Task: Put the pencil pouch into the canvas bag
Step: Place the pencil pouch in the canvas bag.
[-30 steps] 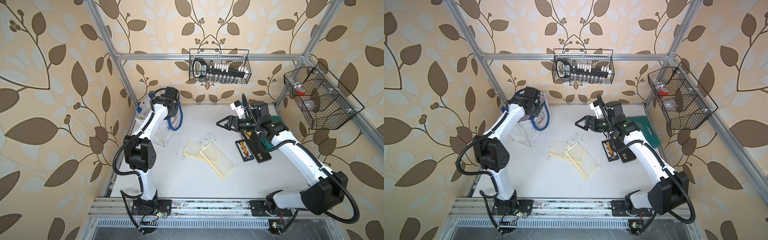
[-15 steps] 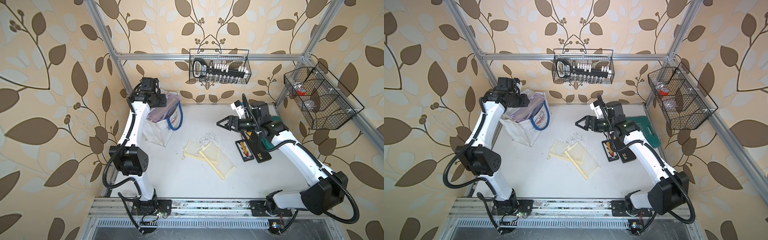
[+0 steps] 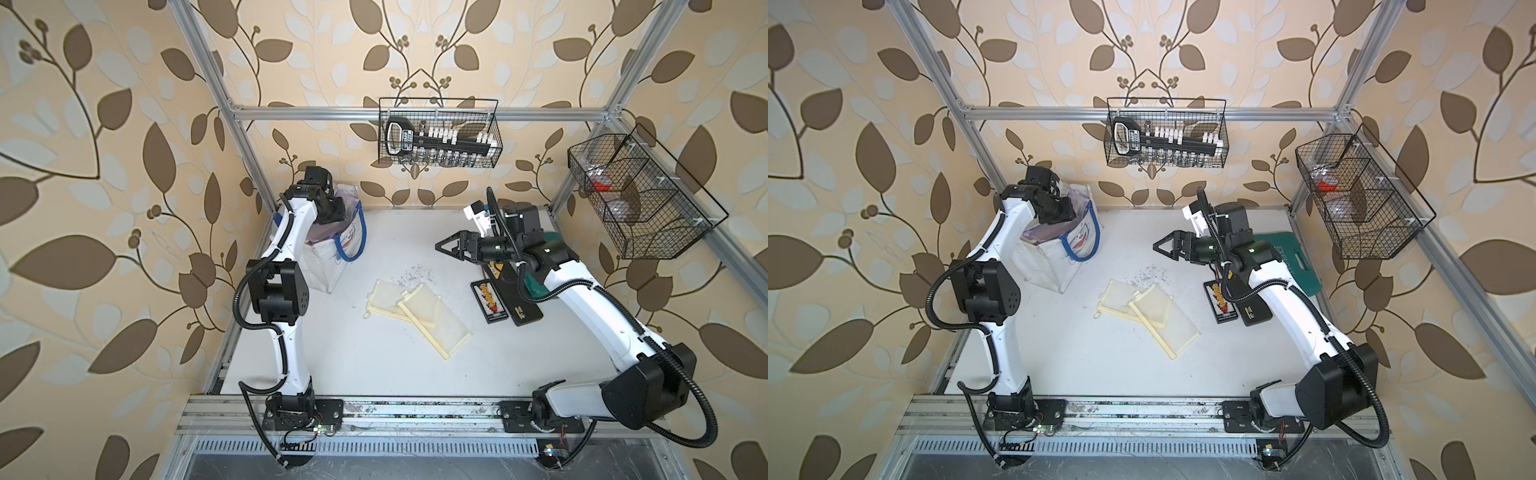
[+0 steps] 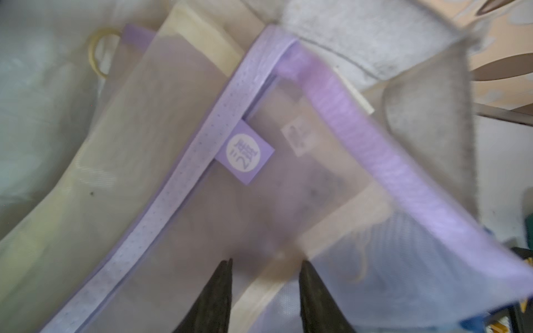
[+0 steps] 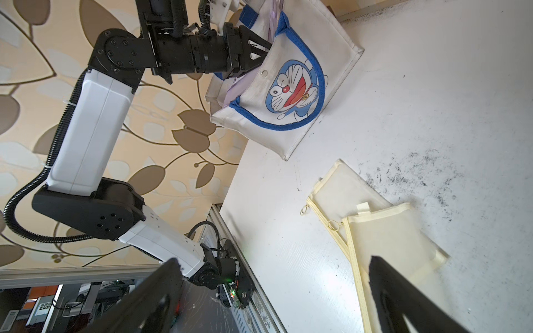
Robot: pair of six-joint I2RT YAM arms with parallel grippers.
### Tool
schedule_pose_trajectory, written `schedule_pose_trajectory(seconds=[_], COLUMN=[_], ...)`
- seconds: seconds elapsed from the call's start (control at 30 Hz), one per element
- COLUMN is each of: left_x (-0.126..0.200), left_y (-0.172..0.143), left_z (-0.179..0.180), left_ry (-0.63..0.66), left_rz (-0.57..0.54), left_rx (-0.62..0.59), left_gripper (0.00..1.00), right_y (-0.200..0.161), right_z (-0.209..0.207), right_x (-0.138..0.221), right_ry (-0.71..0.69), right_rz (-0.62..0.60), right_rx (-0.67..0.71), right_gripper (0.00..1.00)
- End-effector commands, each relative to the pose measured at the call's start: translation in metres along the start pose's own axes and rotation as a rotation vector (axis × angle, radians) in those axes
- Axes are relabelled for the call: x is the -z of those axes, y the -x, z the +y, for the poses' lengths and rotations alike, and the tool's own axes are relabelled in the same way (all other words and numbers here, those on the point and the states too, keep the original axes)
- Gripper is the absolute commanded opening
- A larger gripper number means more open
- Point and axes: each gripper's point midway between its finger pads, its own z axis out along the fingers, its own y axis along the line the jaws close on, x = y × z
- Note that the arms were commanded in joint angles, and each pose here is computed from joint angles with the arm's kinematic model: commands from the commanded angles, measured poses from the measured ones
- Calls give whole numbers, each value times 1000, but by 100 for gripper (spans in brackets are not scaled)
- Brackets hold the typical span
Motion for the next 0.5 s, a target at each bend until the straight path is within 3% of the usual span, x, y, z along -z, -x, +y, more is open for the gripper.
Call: schedule_pose_trajectory(seconds=[0.0,0.2,0.3,0.47], left_x=[-11,-16,10,82], left_y=[-6,-10,3,20], left_z=[30,42,38,22], left_ry=[101,154,158,131], left_rz=[1,19,-25,-152], left_rx=[42,36,26,-15], left_gripper=[38,37,38,52], right_y=[-4,-8,-12,-25], right_z=[-3,-9,-14,-33], right_x=[0,-4,-7,-12], right_ry=[0,-4,-14,-59], right_rz=[14,21,30,61], right_rx=[6,-4,-12,-40], right_gripper=[100,99,99,99])
